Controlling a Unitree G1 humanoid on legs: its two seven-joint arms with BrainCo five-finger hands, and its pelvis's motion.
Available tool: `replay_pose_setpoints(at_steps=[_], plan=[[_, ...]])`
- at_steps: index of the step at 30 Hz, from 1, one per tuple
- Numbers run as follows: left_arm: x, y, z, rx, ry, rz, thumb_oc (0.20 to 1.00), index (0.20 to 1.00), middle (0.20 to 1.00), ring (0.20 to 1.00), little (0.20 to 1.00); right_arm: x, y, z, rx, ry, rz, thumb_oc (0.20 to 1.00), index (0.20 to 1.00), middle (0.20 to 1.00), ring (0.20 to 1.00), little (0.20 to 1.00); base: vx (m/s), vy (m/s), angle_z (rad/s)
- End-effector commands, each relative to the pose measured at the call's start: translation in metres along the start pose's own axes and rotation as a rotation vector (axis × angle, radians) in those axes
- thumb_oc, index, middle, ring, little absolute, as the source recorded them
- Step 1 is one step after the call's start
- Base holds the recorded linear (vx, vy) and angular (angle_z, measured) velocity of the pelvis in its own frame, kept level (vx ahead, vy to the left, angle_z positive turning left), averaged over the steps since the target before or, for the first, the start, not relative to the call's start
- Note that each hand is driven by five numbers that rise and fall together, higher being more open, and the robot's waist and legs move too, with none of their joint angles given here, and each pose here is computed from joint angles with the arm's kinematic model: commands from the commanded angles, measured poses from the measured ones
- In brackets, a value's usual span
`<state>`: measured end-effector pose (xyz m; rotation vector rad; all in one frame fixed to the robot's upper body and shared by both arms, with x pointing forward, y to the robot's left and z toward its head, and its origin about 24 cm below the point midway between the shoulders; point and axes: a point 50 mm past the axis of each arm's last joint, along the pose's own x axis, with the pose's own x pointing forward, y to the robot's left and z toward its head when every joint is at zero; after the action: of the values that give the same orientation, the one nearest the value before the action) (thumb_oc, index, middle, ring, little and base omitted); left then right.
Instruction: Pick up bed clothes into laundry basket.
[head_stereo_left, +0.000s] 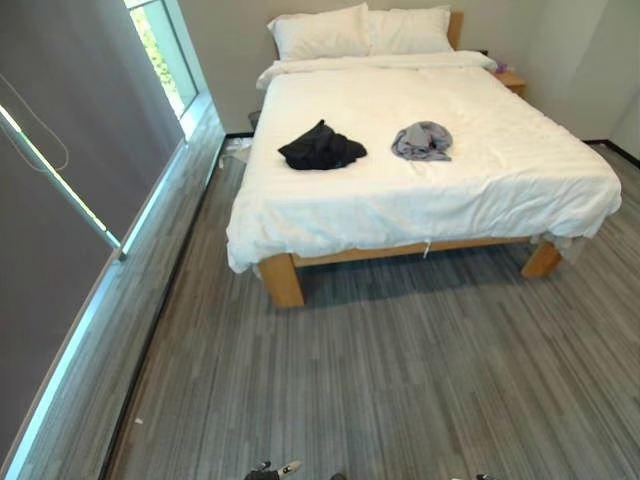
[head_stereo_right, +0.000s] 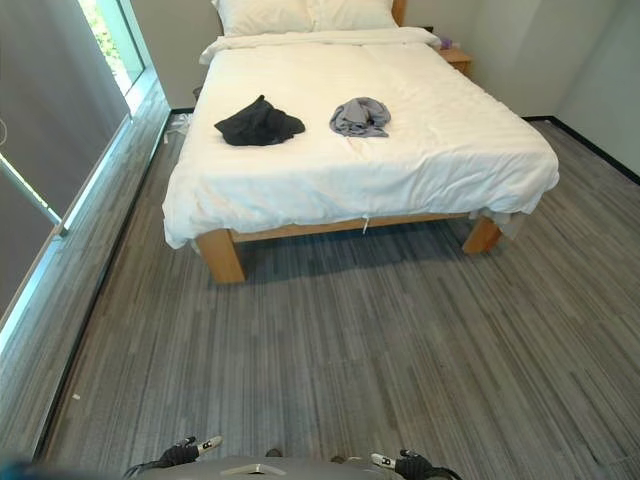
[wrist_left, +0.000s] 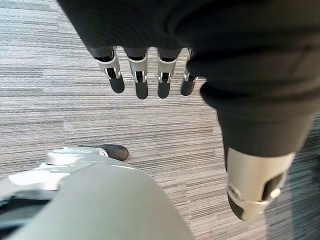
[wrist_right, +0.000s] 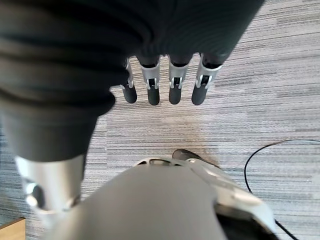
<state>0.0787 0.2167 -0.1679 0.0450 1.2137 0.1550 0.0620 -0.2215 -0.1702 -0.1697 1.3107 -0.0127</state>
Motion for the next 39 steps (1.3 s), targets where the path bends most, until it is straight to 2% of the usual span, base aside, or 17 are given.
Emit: replay_pose_setpoints(at_steps=[1, 4, 7, 9, 12, 14, 15, 16, 17, 18, 20, 24, 28, 32, 34, 39], plan=[[0.004, -0.017, 0.027, 0.024, -0.071, -0.047, 1.0, 1.0, 1.0, 1.0, 1.0, 0.001, -0.003, 0.007, -0.019, -0.002, -0.001, 1.0, 1.0, 1.0, 1.0, 1.0, 0.0, 0.0, 0.0], [0.004, -0.015, 0.026, 0.025, -0.068, -0.032, 1.0, 1.0, 1.0, 1.0, 1.0, 0.001, -0.004, 0.009, 0.026, -0.012, -0.005, 1.0, 1.0, 1.0, 1.0, 1.0, 0.0, 0.0, 0.0], [0.005, -0.013, 0.033, -0.003, -0.097, 0.001, 1.0, 1.0, 1.0, 1.0, 1.0, 0.002, -0.005, 0.022, 0.175, -0.065, -0.004, 1.0, 1.0, 1.0, 1.0, 1.0, 0.02, 0.013, -0.01], [0.005, -0.015, 0.05, -0.143, -0.16, -0.025, 1.0, 1.0, 1.0, 1.0, 1.0, 0.001, -0.008, 0.044, 0.281, -0.17, 0.015, 1.0, 1.0, 1.0, 1.0, 1.0, 0.0, 0.0, 0.0], [0.002, -0.017, 0.082, -0.179, -0.293, -0.063, 1.0, 1.0, 1.0, 1.0, 1.0, -0.004, -0.02, 0.08, 0.292, -0.319, 0.01, 1.0, 1.0, 1.0, 1.0, 1.0, 0.0, 0.0, 0.0], [0.002, -0.017, 0.082, -0.179, -0.292, -0.063, 1.0, 1.0, 1.0, 1.0, 1.0, -0.004, -0.02, 0.079, 0.293, -0.318, 0.01, 1.0, 1.0, 1.0, 1.0, 1.0, 0.0, 0.0, 0.0], [-0.017, -0.014, 0.131, -0.259, -0.535, -0.1, 1.0, 1.0, 1.0, 1.0, 1.0, -0.025, -0.029, 0.132, 0.295, -0.569, 0.039, 1.0, 1.0, 1.0, 1.0, 1.0, 0.0, 0.0, 0.0], [-0.029, -0.012, 0.15, -0.373, -0.634, -0.096, 1.0, 1.0, 1.0, 1.0, 1.0, -0.034, -0.029, 0.148, 0.337, -0.652, 0.049, 1.0, 1.0, 1.0, 1.0, 1.0, 0.0, 0.0, 0.0], [-0.029, -0.012, 0.15, -0.372, -0.634, -0.096, 1.0, 1.0, 1.0, 1.0, 1.0, -0.034, -0.029, 0.148, 0.337, -0.652, 0.049, 1.0, 1.0, 1.0, 1.0, 1.0, 0.0, 0.0, 0.0], [-0.051, -0.016, 0.175, -0.514, -0.77, -0.162, 1.0, 1.0, 1.0, 1.0, 1.0, -0.052, -0.027, 0.171, 0.368, -0.786, 0.071, 1.0, 1.0, 1.0, 1.0, 1.0, 0.0, 0.0, 0.0], [-0.071, -0.014, 0.192, -0.563, -0.878, -0.19, 1.0, 1.0, 1.0, 1.0, 1.0, -0.071, -0.025, 0.19, 0.352, -0.901, 0.085, 1.0, 1.0, 1.0, 1.0, 1.0, -0.01, 0.006, -0.04], [-0.085, -0.017, 0.201, -0.546, -0.919, -0.26, 1.0, 1.0, 1.0, 1.0, 1.0, -0.092, -0.026, 0.208, 0.257, -1.009, 0.064, 1.0, 1.0, 1.0, 1.0, 1.0, 0.02, 0.02, -0.05], [-0.103, -0.004, 0.206, -0.233, -1.018, -0.21, 1.0, 1.0, 1.0, 1.0, 1.0, -0.096, -0.027, 0.2, 0.256, -1.015, 0.097, 1.0, 1.0, 1.0, 1.0, 1.0, 0.03, 0.021, -0.07], [-0.107, 0.005, 0.207, 0.009, -1.059, -0.122, 1.0, 1.0, 1.0, 1.0, 1.0, -0.103, -0.034, 0.197, 0.0, -1.018, 0.005, 1.0, 1.0, 1.0, 1.0, 1.0, 0.02, 0.012, 0.0], [-0.103, 0.006, 0.205, -0.006, -1.05, -0.116, 1.0, 1.0, 1.0, 1.0, 1.0, -0.098, -0.036, 0.195, -0.037, -0.995, -0.024, 1.0, 1.0, 1.0, 1.0, 1.0, 0.0, 0.0, 0.0], [-0.101, 0.009, 0.204, -0.024, -1.041, -0.074, 1.0, 1.0, 1.0, 1.0, 1.0, -0.101, -0.028, 0.2, 0.025, -1.021, 0.018, 1.0, 1.0, 1.0, 1.0, 1.0, 0.0, 0.036, -0.04]])
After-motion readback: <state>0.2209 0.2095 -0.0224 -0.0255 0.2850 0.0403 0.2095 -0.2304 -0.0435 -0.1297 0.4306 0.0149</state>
